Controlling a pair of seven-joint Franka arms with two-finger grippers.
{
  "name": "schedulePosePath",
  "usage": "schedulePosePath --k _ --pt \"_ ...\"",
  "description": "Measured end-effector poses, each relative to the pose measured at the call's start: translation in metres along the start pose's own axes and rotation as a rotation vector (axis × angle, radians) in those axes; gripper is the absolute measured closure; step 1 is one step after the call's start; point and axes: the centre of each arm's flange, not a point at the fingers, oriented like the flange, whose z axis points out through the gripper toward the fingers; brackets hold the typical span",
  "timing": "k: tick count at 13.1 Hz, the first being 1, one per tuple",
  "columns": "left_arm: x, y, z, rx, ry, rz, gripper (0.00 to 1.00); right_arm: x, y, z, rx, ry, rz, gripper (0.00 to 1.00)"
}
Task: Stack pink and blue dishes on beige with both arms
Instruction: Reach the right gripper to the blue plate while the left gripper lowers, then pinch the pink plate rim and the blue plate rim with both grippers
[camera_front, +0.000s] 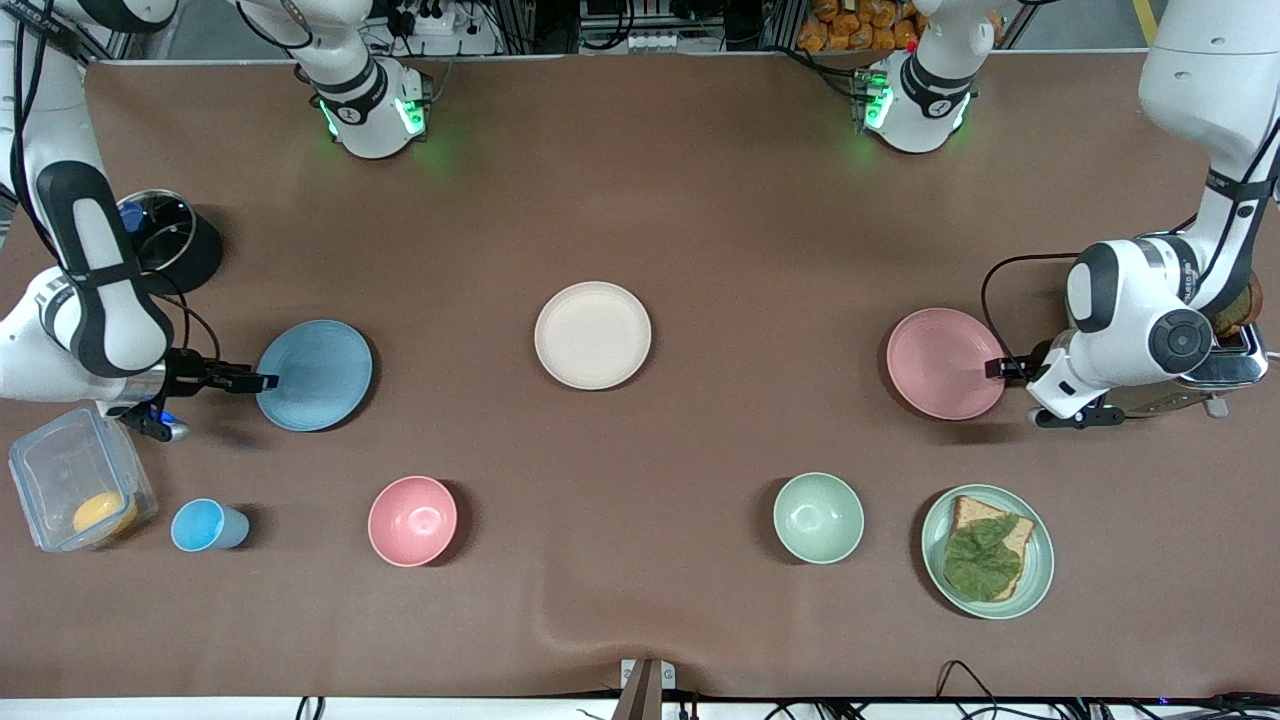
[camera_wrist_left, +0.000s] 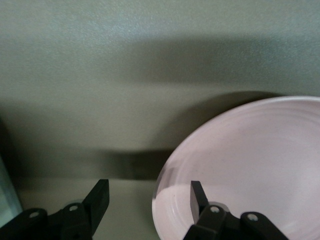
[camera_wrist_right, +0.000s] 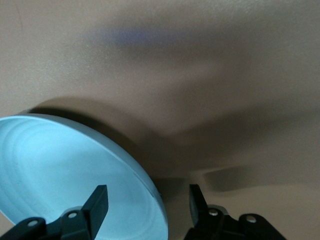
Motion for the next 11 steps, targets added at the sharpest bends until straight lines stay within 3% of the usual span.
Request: schedulePosePath --k 1,2,3,6,7,8,10,11 --pt "0.0003 0.0003 0.0037 -0.001 -0.003 0.001 0.32 0.0002 -0.0005 0.0020 0.002 -0.003 0.000 0.35" --pt "0.0007 0.0006 0.0063 -0.002 -0.004 0.001 0.32 0.0005 -0.0001 0.0049 0.004 -0.008 0.002 0.39" --pt "0.0010 0.0009 0.0076 -0.003 -0.004 0.001 0.40 0.0008 0.0007 0.0079 0.004 -0.013 0.003 0.39" --pt "0.0012 0.0016 0.0082 -0.003 -0.004 0.003 0.77 0.0020 0.0012 0.0094 0.005 -0.017 0.004 0.42" --pt "0.0012 0.0019 0.0081 -0.003 -0.004 0.003 0.86 0.0020 0.0012 0.0093 0.005 -0.017 0.003 0.49" --pt "0.0016 0.0024 0.0057 -0.004 -0.001 0.002 0.92 0.0021 0.0009 0.0093 0.005 -0.017 0.003 0.63" --pt "0.0024 0.0025 0.0040 -0.016 0.003 -0.008 0.92 0.0026 -0.0007 0.0088 0.007 -0.018 -0.004 0.85" --pt "0.0026 0.0032 0.0038 -0.027 0.004 -0.017 0.92 0.0026 -0.0028 0.0079 0.010 -0.024 -0.011 0.91"
